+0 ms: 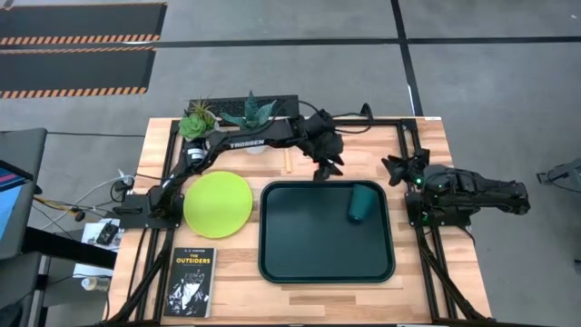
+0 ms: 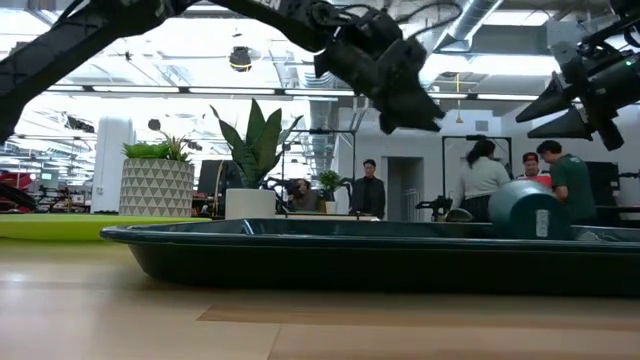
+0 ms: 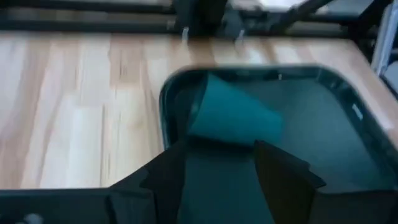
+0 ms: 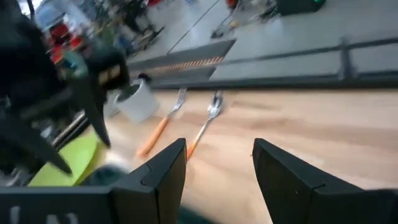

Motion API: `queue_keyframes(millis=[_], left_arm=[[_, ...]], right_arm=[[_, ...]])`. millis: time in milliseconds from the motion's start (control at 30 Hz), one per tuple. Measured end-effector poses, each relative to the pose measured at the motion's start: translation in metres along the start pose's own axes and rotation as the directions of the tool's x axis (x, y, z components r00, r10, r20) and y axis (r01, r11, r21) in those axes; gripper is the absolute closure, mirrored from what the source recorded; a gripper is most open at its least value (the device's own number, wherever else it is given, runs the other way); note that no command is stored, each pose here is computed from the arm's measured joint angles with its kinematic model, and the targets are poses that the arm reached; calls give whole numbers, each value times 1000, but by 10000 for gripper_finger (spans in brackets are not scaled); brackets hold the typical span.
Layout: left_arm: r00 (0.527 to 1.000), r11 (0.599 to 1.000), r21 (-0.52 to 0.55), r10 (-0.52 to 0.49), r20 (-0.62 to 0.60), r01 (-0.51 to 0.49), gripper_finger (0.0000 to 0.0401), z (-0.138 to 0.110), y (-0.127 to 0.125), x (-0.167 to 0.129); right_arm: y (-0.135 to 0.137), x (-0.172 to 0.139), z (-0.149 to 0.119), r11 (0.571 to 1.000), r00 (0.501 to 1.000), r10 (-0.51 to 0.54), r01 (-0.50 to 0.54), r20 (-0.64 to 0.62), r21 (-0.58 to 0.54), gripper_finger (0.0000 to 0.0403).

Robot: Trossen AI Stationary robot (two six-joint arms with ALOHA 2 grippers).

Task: Pick and place plate/cup/fork/spoon on tray
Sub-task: Put the green cup on the black tray

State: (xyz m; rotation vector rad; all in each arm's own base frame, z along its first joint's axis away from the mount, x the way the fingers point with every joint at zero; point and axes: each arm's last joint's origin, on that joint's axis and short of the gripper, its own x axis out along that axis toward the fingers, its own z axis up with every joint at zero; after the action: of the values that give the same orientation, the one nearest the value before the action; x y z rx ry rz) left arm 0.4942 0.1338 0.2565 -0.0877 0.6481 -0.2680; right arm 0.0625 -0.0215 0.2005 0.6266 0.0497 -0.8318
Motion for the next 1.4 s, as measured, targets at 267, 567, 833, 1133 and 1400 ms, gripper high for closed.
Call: queue_keyframes(millis=[267,567,833,1133,1400], left_arm=[[983,968,-176,-184,-12,179,229,-5,-6,-2],[953,936,-209,-300,-49,284,229,3,-21,-42],[964,951,-189,-260,-55,246,229,9,-26,-54],[962,950,-182,-269,-55,255,228,9,-26,-54],[955,939,-203,-293,-48,278,223,9,-27,-54]], right_arm=[[5,9,-14,992,980,55,-75,-193,-99,193],[40,-2,27,991,873,20,-81,-487,-104,195],[47,-12,45,930,654,-299,35,-695,-367,205],[50,0,43,927,587,-244,-94,-772,-364,157],[42,40,28,909,509,-225,-198,-831,-367,157]])
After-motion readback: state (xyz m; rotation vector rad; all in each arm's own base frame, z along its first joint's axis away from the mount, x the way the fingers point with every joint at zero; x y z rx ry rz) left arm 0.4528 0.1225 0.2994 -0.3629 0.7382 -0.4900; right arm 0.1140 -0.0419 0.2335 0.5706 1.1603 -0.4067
